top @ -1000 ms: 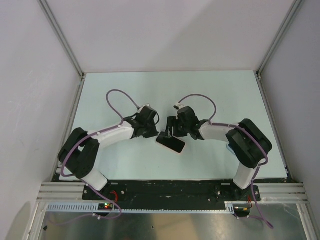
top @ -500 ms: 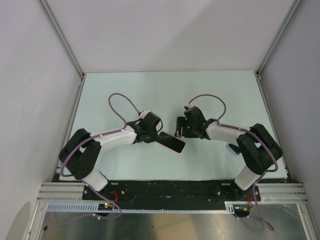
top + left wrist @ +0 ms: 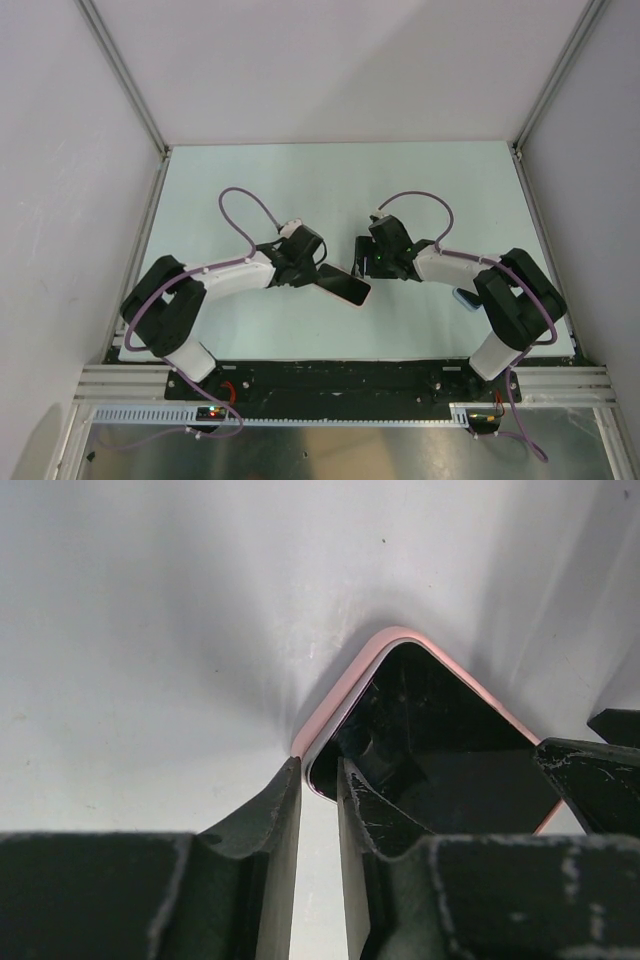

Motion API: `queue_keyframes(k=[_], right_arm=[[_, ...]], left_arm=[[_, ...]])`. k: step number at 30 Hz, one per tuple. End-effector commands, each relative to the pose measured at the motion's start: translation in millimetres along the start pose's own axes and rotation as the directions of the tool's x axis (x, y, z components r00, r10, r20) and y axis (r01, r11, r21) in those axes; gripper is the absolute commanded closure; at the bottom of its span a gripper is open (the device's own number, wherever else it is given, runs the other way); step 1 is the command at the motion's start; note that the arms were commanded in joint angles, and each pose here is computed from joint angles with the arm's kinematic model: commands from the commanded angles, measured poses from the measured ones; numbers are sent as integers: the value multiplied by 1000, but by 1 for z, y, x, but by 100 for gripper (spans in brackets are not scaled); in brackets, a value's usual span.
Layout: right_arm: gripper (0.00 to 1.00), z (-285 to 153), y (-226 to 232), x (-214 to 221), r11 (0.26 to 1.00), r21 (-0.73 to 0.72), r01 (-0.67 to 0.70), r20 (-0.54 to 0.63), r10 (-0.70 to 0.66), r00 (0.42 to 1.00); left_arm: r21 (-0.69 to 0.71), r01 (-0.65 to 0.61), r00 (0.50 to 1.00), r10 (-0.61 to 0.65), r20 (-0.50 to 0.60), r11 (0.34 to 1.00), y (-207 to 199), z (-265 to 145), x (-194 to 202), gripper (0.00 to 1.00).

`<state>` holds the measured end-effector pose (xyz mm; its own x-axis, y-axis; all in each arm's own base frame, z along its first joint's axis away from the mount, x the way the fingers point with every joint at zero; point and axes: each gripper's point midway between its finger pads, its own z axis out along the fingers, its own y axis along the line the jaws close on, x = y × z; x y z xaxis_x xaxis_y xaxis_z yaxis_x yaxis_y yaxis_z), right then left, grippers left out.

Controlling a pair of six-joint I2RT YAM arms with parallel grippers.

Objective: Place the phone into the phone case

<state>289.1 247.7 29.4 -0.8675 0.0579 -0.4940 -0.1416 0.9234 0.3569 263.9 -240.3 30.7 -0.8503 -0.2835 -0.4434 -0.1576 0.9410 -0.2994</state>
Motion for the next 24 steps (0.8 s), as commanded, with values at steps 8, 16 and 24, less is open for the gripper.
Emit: queue_keyframes(k=[8, 16, 24], right_arm=[[31, -4, -9, 5, 1000, 26, -6, 4, 6, 1000], [31, -3, -9, 6, 1000, 25, -10, 2, 9, 1000], [31, -3, -7, 7, 1000, 16, -9, 1, 9, 1000]], left_arm=[[-10, 16, 1000, -16, -11, 1000, -5, 8, 4, 82], [-32, 12, 999, -14, -38, 999, 1, 15, 16, 97], [-33, 4, 999, -5, -46, 999, 3, 17, 27, 86]])
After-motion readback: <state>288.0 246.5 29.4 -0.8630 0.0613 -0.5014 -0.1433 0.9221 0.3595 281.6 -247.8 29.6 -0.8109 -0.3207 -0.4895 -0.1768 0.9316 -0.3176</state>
